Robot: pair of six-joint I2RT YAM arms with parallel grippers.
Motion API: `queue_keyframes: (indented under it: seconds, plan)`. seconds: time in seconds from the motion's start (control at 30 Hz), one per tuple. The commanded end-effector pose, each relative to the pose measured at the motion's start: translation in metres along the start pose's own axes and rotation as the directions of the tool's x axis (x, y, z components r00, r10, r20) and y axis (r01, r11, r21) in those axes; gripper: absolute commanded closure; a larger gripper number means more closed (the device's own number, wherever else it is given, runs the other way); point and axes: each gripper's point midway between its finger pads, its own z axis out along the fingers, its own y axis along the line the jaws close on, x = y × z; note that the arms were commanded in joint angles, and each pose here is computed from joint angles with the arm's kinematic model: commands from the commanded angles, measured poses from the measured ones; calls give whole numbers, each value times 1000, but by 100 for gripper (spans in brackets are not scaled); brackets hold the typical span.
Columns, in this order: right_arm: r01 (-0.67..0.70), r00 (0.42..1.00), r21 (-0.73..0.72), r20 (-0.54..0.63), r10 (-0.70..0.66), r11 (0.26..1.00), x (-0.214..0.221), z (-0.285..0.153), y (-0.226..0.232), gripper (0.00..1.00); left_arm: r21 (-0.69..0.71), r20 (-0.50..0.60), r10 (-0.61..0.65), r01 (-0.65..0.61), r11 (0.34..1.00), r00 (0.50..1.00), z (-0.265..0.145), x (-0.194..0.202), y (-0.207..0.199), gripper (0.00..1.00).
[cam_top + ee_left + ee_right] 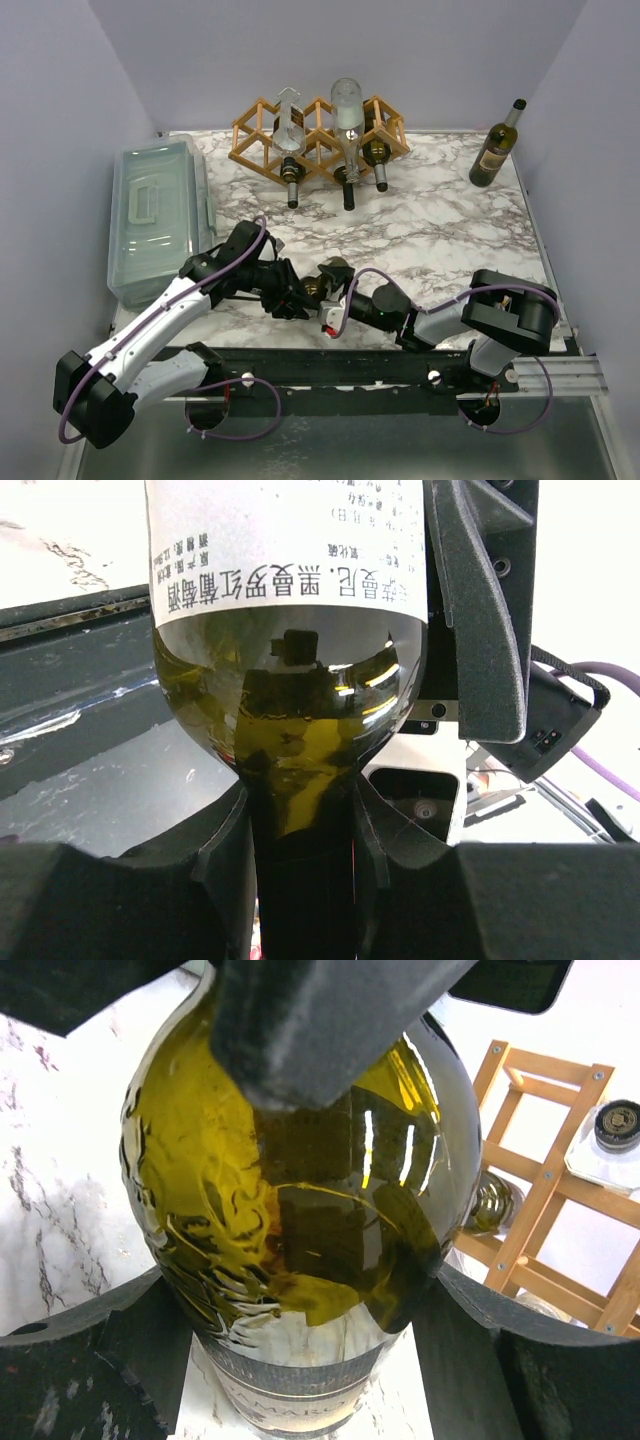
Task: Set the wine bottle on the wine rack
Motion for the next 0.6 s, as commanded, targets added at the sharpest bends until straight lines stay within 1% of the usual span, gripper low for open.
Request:
queue_keyframes:
  seconds: [0.0,0.03,0.07,0.1,0.13,0.23,0.33,0.43,0.57]
  plan:
    - [-83,996,23,-18,83,996,7,-6,8,41,16,254,119,-128,992,960,-21,-28,-11,100]
    - [-93,996,22,-7,93,995,5,-7,9,35,15,280,129,-139,990,951,-25,-29,-9,100]
    - [-97,995,18,6,97,995,3,-7,10,27,15,299,137,-148,989,944,-28,-29,-6,100]
    - [-102,995,14,16,102,995,1,-8,11,15,14,319,145,-158,987,936,-30,-29,-4,100]
    - [-112,993,15,32,111,994,-1,-8,11,0,9,333,153,-166,986,931,-31,-29,-1,100]
    - [-128,990,35,58,126,991,-6,-10,6,0,-26,389,211,-219,975,896,-39,-33,7,100]
    - [-137,988,46,71,134,989,-9,-13,3,0,-92,453,293,-283,955,842,-52,-41,13,100]
    - [-146,986,62,86,141,987,-12,-15,-1,0,-131,490,362,-344,930,793,-62,-44,13,100]
    - [-150,988,137,52,144,979,-3,-17,-11,0,-192,520,438,-400,896,733,-74,-48,16,100]
